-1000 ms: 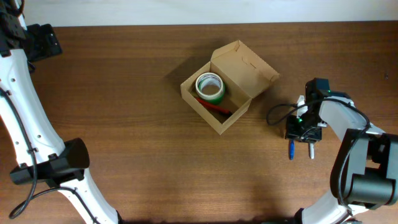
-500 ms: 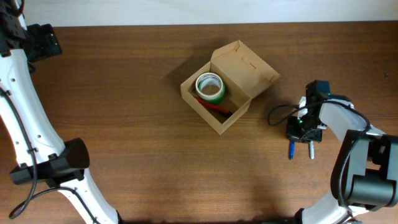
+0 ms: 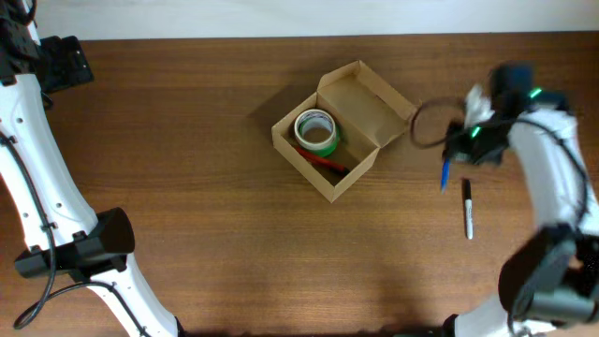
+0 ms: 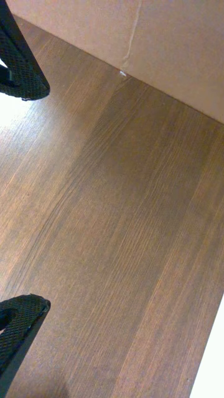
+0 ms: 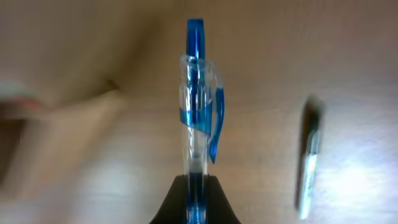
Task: Pack container
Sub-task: 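Carry the blue pen over the box and drop it inside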
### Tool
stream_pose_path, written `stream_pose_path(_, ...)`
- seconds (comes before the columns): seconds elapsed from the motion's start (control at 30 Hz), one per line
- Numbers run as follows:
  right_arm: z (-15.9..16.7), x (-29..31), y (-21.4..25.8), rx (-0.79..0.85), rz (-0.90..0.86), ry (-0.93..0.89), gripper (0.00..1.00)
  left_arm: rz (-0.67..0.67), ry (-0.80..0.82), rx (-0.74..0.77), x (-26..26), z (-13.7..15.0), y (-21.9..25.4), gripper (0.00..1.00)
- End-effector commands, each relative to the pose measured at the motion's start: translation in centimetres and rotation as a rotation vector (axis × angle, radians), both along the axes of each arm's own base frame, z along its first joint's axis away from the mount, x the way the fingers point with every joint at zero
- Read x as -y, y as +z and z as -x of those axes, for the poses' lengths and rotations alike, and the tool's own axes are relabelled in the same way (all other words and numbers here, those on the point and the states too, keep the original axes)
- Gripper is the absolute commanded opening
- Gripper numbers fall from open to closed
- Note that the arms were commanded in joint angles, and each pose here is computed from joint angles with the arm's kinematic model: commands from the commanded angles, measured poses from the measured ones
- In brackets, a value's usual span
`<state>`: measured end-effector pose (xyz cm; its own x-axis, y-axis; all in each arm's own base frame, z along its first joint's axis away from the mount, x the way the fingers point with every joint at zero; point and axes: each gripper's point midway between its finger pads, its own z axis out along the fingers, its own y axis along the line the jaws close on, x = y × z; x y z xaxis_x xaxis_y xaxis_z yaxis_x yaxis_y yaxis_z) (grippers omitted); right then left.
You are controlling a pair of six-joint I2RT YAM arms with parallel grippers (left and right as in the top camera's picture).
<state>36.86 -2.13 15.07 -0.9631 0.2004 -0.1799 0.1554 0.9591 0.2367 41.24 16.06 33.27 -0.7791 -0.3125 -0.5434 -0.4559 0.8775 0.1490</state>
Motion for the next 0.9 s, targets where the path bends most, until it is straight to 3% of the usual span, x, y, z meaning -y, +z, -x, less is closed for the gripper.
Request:
stream_pose_path(0.0,-1.6,-2.0,11.4,0.279,0.006,0.085,0.04,0.004,-0.009,-0.014,-0.1,-0.1,-0.5,1.00)
stream_pose_path(0.13,-1.1,-6.2,19.0,0.449,0.028,0.234,0.04,0.004,-0.010,-0.014,-0.1,-0.1,-0.5,1.00)
stream_pose_path(0.3,-0.4,-12.1,21.2,0.524,0.121,0.396,0.04,0.004,-0.009,-0.014,-0.1,-0.1,-0.5,1.00)
stream_pose_path(0.6,-2.2,-21.0,11.4,0.327,0.260,0.771,0.04,0.004,-0.010,-0.014,-0.1,-0.1,-0.5,1.00)
stream_pose_path(0.87,-4.7,-22.4,2.2,0.144,0.271,0.892,0.03,0.004,-0.009,-0.014,-0.1,-0.1,-0.5,1.00)
